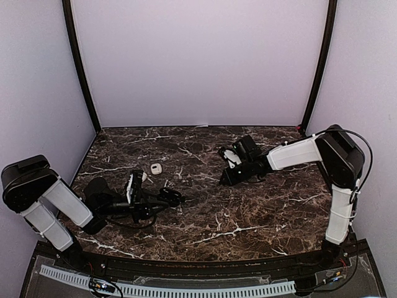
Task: Insert the wireless bluetooth earbuds into the charging case
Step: Pick up the left earbud from the center of the board.
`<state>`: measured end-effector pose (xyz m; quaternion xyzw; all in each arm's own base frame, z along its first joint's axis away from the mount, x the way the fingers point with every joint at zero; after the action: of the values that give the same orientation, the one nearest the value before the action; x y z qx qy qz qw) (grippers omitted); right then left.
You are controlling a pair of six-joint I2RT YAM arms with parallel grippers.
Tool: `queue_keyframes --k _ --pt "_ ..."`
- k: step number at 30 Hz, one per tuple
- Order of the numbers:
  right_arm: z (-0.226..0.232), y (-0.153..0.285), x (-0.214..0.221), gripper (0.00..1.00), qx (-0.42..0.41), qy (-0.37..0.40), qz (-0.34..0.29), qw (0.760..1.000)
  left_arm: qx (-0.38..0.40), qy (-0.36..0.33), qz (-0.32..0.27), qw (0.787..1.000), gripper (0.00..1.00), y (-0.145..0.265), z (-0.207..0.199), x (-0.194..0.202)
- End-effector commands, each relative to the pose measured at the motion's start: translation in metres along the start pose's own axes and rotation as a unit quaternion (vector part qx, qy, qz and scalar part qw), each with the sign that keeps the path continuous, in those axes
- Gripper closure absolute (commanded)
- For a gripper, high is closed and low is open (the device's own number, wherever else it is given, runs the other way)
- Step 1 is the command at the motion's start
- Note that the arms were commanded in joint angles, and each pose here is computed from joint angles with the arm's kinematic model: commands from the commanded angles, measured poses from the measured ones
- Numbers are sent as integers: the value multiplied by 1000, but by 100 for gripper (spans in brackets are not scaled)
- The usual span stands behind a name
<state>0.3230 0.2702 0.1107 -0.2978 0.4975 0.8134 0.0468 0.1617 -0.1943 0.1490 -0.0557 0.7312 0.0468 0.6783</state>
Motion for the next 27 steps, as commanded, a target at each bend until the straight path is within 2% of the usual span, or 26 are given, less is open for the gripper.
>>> queue_keyframes --k 1,6,15,27 --pt "8 8 2 81 -21 22 6 1000 6 -12 -14 1000 85 1 -1 -5" --pt "12 7 5 88 -25 35 16 999 8 -12 -14 1000 85 0 -1 -5" --pt "19 13 3 88 -26 52 7 998 14 -18 -16 1000 85 1 -2 -5" --pt "31 27 -3 97 -33 71 -15 997 27 -25 -16 999 85 0 -4 -5"
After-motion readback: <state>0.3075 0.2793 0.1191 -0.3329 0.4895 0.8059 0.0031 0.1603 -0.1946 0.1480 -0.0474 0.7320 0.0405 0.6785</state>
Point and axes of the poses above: each gripper's point midway between its finger pads, its own y axis back along the fingers, its own z axis along the line the jaws close on, x = y × z, the point moved 10 cm from there along y, back along the fingers, and after that the axes turned 11 degrees about -y, right-handed, at the moved point
